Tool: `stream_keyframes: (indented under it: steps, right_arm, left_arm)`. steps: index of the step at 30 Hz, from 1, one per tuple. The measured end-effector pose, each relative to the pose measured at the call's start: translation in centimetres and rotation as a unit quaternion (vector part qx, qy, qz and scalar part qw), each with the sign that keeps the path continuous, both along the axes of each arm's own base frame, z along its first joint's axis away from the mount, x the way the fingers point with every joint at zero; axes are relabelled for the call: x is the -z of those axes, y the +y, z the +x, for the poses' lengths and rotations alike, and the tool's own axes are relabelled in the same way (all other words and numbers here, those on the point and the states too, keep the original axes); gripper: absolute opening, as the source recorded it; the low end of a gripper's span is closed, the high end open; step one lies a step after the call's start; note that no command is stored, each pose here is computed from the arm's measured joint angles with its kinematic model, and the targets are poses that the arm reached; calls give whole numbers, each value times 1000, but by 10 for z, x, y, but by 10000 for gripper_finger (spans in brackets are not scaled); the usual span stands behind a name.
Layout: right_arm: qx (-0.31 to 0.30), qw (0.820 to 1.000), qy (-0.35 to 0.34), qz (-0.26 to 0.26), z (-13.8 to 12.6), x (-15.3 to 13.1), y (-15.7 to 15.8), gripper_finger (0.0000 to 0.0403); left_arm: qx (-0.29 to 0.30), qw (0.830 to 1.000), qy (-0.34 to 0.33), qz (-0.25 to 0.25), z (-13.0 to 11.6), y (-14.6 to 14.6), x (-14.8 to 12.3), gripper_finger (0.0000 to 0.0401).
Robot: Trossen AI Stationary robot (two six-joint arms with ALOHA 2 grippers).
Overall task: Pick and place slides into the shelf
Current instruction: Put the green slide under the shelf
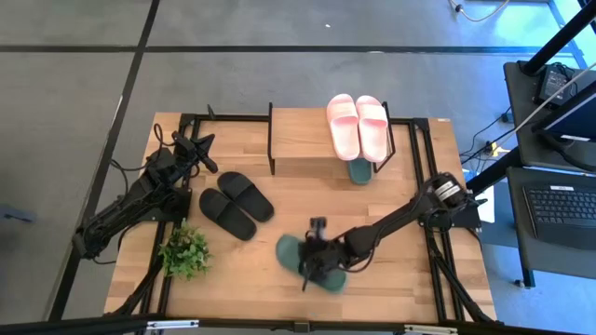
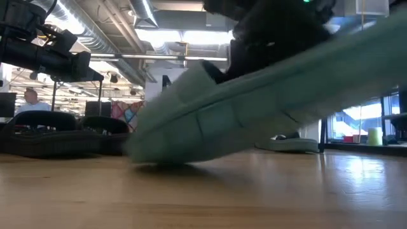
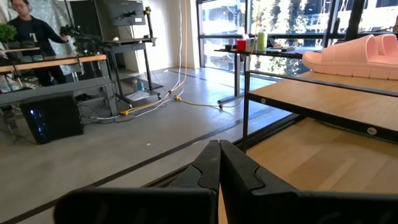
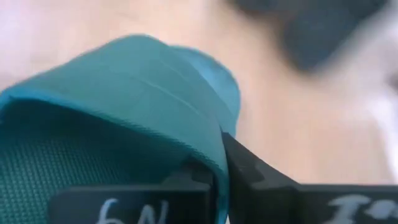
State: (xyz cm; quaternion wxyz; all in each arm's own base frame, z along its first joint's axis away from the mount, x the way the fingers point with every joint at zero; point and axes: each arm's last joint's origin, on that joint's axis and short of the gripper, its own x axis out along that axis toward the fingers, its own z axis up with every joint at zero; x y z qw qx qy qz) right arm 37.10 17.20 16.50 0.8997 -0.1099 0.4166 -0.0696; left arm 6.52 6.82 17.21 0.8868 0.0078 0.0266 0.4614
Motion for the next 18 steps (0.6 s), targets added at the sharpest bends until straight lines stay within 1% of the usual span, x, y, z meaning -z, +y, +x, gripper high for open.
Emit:
stream_keyframes:
  steps: [2,4,6,9,11,13,18]
  right_arm:
    - [71,997,-14,3,-7,-12,-8,14]
    - [140,990,-33,2,-17,-26,-15,14]
    - [199,979,-40,-12,-28,-35,-22,14]
    - [271,960,-39,-51,-44,-39,-32,13]
    - [304,949,-52,-71,-51,-41,-37,13]
    - [324,940,-59,-87,-54,-41,-41,13]
    - [382,917,-70,-88,-61,-20,-59,13]
  left_arm:
    - [0,1000,0,0,0,0,0,0]
    - [0,1000,0,0,0,0,0,0]
    - [1,1000,0,0,0,0,0,0]
    - [1,1000,0,0,0,0,0,0]
    - [1,1000,0,0,0,0,0,0]
    - [1,1000,0,0,0,0,0,0]
    - [1,1000,0,0,0,0,0,0]
